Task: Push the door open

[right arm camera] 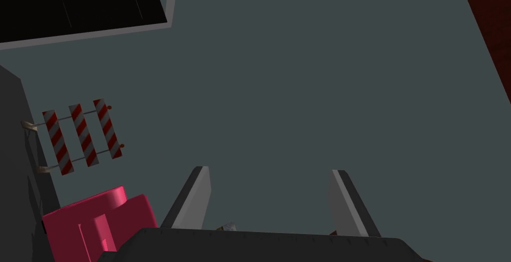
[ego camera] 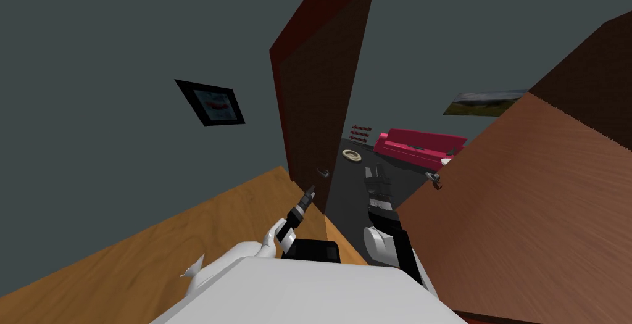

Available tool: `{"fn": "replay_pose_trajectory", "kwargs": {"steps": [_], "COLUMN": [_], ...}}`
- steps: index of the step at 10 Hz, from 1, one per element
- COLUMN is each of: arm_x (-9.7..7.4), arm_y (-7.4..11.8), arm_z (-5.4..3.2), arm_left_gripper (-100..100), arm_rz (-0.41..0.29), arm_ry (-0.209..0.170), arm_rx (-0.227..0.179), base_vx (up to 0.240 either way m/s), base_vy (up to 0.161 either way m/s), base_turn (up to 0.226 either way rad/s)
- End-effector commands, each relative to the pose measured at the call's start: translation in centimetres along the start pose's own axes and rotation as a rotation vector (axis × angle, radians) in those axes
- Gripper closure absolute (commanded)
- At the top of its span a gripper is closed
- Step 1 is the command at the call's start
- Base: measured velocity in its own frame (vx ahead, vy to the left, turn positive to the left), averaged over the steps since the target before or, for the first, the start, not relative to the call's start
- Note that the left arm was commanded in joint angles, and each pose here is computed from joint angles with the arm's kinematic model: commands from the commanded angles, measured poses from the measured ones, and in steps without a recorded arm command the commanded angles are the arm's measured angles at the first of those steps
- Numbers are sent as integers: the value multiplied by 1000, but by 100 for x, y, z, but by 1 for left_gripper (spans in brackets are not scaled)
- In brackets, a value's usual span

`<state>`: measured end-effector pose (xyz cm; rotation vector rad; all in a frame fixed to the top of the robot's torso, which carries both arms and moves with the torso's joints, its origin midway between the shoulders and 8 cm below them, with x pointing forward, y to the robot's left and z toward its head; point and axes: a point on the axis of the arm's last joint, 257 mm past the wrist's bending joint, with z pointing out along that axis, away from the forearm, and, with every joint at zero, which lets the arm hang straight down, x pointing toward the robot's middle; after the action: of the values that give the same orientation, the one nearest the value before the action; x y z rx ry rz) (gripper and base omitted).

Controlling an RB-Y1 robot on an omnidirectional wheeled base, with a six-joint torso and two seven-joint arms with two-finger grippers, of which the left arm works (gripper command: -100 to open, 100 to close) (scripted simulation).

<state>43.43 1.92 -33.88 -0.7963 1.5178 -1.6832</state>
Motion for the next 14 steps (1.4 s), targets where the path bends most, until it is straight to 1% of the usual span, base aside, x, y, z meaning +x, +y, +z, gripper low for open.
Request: {"fn": "replay_pose_trajectory", "kwargs": {"steps": [1,5,8,12,14], "arm_x": [40,137,213,244,259], "arm_y": [83,249,375,425,449], "arm_z": [-8,-37,-66,-79,-86], "arm_left_gripper": [-100,-100,-100,-100,-100], "arm_rz": [-5,-14,-20,-23,-24], "arm_ry": [15,47,72,81,86], "arm_rx": [-17,-53,-82,-94,-99], "base_vx": [84,83,63,60,19], "base_vy": [46,38,0,8,1], "base_turn": [-36,-19,-9,-13,52]}}
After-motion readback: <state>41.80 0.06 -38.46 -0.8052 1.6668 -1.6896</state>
